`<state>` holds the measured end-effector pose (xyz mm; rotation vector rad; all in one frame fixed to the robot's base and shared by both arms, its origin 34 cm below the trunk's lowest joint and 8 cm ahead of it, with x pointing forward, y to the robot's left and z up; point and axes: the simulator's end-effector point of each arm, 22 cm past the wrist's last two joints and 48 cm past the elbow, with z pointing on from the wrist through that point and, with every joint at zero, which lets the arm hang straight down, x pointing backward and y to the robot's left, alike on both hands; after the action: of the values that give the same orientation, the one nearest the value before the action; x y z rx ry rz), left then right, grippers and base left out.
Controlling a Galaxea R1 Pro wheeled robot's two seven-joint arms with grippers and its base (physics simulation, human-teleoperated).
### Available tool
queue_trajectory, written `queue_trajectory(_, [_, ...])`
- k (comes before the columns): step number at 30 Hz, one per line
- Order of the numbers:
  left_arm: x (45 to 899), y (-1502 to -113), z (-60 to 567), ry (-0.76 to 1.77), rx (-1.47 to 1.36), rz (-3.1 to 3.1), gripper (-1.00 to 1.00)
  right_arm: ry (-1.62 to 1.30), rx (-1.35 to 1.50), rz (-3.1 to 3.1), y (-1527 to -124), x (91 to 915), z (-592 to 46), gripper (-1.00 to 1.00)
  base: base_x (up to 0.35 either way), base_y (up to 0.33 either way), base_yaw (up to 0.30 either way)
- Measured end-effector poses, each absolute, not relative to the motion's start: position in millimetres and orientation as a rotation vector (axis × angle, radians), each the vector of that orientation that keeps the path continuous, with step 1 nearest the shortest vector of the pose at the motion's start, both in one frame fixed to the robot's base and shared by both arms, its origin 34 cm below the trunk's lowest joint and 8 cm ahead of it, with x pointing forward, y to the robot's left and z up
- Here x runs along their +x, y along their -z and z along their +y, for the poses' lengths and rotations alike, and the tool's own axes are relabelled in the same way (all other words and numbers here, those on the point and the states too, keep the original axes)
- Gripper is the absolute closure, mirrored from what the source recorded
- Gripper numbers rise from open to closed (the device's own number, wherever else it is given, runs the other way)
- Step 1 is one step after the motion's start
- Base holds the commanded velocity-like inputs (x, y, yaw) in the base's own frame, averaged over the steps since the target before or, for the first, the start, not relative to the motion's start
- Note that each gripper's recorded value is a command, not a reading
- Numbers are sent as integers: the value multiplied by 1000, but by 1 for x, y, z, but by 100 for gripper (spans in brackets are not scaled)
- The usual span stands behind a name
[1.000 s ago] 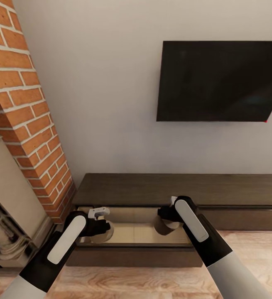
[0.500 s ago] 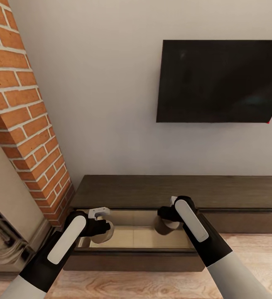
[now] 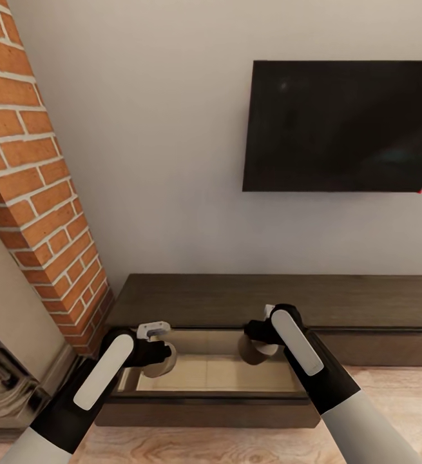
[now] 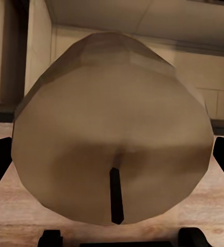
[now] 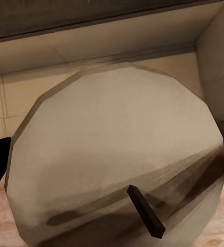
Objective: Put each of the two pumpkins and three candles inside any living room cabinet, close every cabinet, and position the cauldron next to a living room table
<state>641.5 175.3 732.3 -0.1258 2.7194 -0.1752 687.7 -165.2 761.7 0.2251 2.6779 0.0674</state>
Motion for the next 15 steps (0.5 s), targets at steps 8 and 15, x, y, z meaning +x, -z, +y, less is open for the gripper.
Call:
queue_trajectory(8, [641,-732,174,177,-125,2721,100,-83,222,2681,-762,687,-158,100,80,0,0])
queue_trajectory(15, [640,-731,172,173,-110,2723,100,-87,220,2682,-762,687,-156,100,123,0,0])
